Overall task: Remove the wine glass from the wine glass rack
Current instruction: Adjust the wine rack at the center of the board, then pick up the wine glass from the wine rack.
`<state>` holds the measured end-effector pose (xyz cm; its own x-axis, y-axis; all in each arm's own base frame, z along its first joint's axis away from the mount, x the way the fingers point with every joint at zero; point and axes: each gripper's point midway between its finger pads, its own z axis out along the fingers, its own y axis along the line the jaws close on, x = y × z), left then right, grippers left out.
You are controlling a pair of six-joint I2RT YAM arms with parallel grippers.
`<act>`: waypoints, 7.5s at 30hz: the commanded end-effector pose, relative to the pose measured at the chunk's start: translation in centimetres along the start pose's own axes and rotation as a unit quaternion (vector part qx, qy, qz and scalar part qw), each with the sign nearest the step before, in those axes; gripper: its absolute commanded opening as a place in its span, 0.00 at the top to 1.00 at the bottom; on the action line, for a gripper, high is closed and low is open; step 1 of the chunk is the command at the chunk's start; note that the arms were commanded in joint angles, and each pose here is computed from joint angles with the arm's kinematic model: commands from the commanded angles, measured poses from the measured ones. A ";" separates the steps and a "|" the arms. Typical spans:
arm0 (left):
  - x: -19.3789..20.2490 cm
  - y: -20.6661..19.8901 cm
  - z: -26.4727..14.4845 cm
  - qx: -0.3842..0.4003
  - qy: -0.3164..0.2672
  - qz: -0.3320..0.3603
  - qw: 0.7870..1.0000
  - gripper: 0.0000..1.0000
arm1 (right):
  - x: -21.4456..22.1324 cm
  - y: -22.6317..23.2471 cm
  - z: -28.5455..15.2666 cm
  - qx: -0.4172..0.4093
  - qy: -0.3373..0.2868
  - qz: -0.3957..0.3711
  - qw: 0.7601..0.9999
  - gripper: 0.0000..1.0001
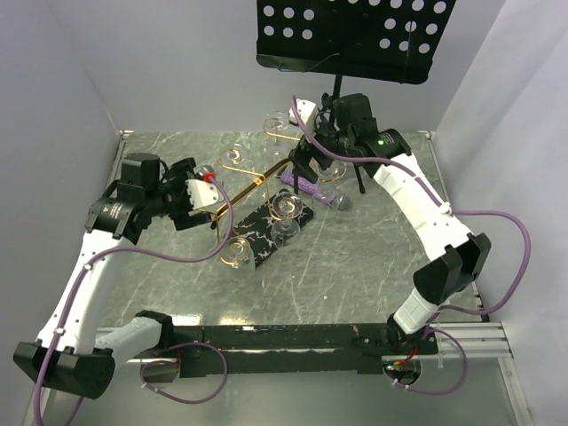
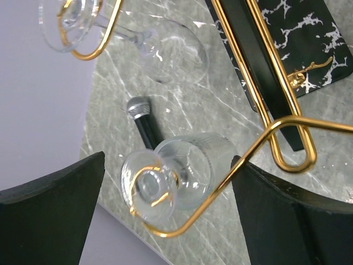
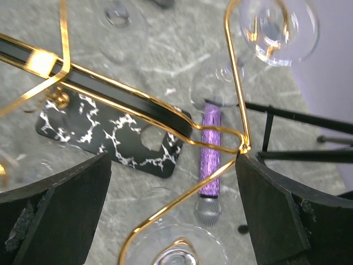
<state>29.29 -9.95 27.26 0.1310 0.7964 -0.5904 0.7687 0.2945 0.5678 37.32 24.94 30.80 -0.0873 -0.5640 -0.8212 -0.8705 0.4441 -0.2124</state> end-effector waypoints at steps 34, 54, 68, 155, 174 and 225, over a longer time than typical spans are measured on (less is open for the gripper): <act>6.7 8.1 -8.9 -0.159 -0.117 -0.337 0.921 0.00 | -6.4 1.0 -9.8 0.069 -0.132 0.032 0.988 0.00; 9.0 -3.1 -0.1 -0.046 -0.181 -0.342 0.921 0.00 | -4.3 -1.4 -8.2 0.092 -0.075 0.047 0.992 0.00; 6.6 -2.2 3.1 -0.070 -0.255 -0.294 0.919 0.01 | -2.0 -2.6 -7.9 0.113 -0.006 0.040 0.993 0.00; 6.5 -2.7 2.8 -0.165 -0.260 -0.254 0.917 0.99 | -1.0 -4.6 -6.4 0.136 0.067 0.017 0.988 0.00; 3.2 0.8 1.0 -0.204 -0.365 -0.295 0.859 0.99 | -0.7 -3.7 -6.4 0.138 0.091 -0.012 0.986 0.00; 4.3 -3.8 3.3 -0.098 -0.294 -0.188 0.932 0.99 | -0.3 -3.8 -4.1 0.126 0.097 -0.006 0.987 0.00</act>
<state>28.52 -8.97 19.33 0.1465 0.1274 -0.9810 0.6923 0.6952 0.1936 38.25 20.11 32.72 -0.2116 -0.6950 -0.6872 -0.7418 0.5720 -0.3500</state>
